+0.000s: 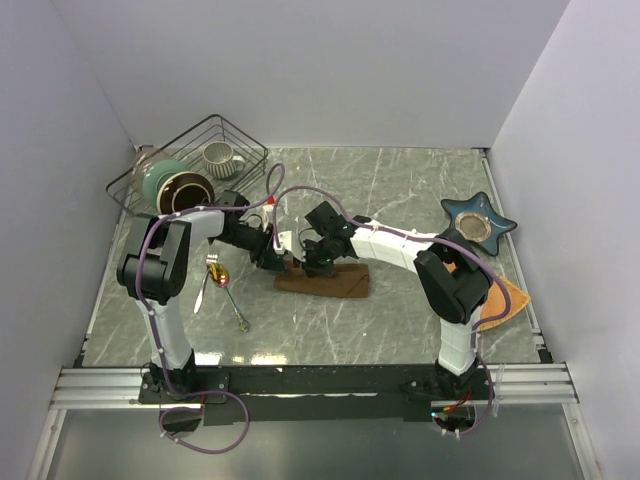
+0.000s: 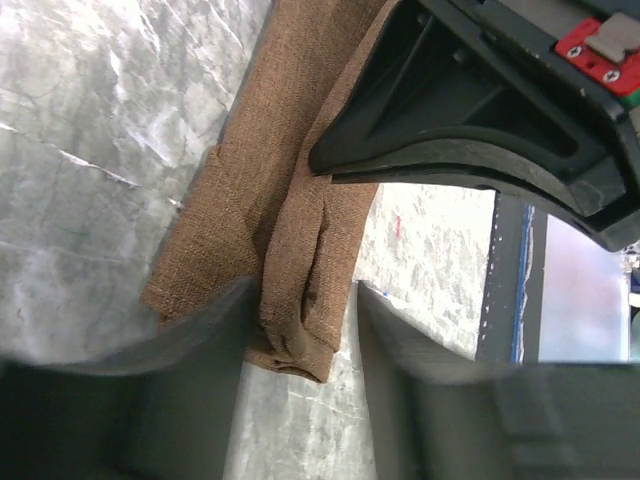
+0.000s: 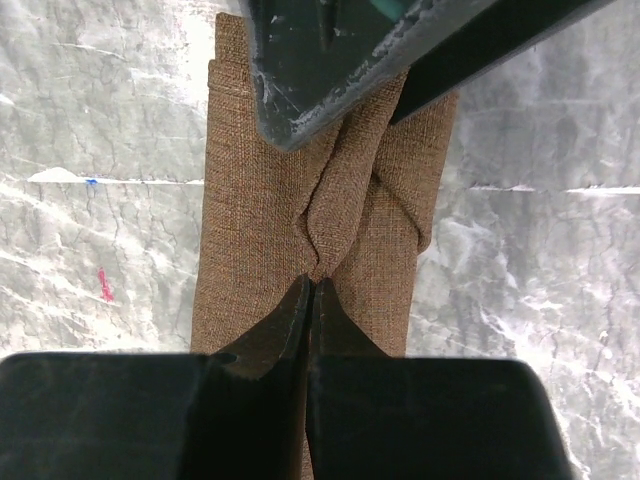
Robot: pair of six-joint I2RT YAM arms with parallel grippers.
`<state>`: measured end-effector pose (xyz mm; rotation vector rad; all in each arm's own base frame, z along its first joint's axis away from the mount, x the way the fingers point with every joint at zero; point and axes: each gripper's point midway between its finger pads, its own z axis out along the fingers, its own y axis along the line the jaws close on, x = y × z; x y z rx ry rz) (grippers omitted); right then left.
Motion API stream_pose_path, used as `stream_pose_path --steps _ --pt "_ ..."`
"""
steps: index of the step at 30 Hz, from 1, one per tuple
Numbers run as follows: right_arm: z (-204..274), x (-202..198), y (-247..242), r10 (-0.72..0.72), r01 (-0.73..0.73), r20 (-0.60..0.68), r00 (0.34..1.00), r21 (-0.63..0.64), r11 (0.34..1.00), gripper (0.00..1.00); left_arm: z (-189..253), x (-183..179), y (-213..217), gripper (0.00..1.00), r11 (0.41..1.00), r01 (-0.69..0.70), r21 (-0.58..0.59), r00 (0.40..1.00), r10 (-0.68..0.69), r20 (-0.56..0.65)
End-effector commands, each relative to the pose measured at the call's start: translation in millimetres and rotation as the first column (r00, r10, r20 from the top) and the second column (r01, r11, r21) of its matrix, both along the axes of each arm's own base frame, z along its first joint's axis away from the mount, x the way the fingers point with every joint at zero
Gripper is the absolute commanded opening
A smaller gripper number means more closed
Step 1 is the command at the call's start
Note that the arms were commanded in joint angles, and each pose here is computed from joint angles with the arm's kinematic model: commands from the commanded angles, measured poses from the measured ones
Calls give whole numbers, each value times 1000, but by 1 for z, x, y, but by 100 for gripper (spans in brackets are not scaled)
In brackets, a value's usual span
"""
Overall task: Fold the napkin into a case and place the utensils inside
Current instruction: Stuff the top corner of the smaller-rectangle-folded napkin into the folded napkin.
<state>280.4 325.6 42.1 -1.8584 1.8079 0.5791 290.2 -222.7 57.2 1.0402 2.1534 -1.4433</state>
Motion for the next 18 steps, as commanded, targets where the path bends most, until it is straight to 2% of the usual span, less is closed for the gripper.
stream_pose_path --steps 1,2,3,5,7,8,10,11,14,16,17,18 --pt "13 7 6 -29 29 -9 1000 34 999 0 16 1 -6 38 999 14 -44 999 -13 34" --pt "13 7 5 -33 34 -13 999 34 999 0 15 2 -7 32 999 15 -43 999 -13 31" --pt "13 6 5 -34 35 -17 999 35 999 0 15 3 -7 21 999 14 -42 999 -13 29" --pt "16 5 4 -37 38 -25 999 46 998 1 12 4 -7 13 999 11 -33 1000 -10 23" --pt "20 3 5 -42 44 -40 998 57 997 8 12 5 -7 8 1000 3 -30 1000 -2 17" --pt "22 2 5 -53 56 -51 997 64 996 16 10 5 -7 5 1000 0 -25 1000 0 13" --pt "27 4 7 -73 78 -69 995 73 994 27 9 7 -7 2 1000 -2 -22 1000 2 4" --pt "29 4 8 -100 107 -92 991 80 991 37 8 7 -7 1 1000 -4 -18 1000 4 -1" --pt "37 6 12 -162 178 -147 976 105 978 51 6 8 -7 1 1000 -7 -16 1000 6 -16" --pt "43 9 15 -188 212 -171 967 133 968 52 6 8 -8 1 1000 -11 -15 1000 11 -25" --pt "46 8 15 -214 248 -216 953 143 958 58 5 8 -8 1 1000 -8 -14 1000 8 -27" --pt "53 10 17 -225 266 -225 948 170 949 59 5 9 -8 1 1000 -11 -15 999 11 -32"
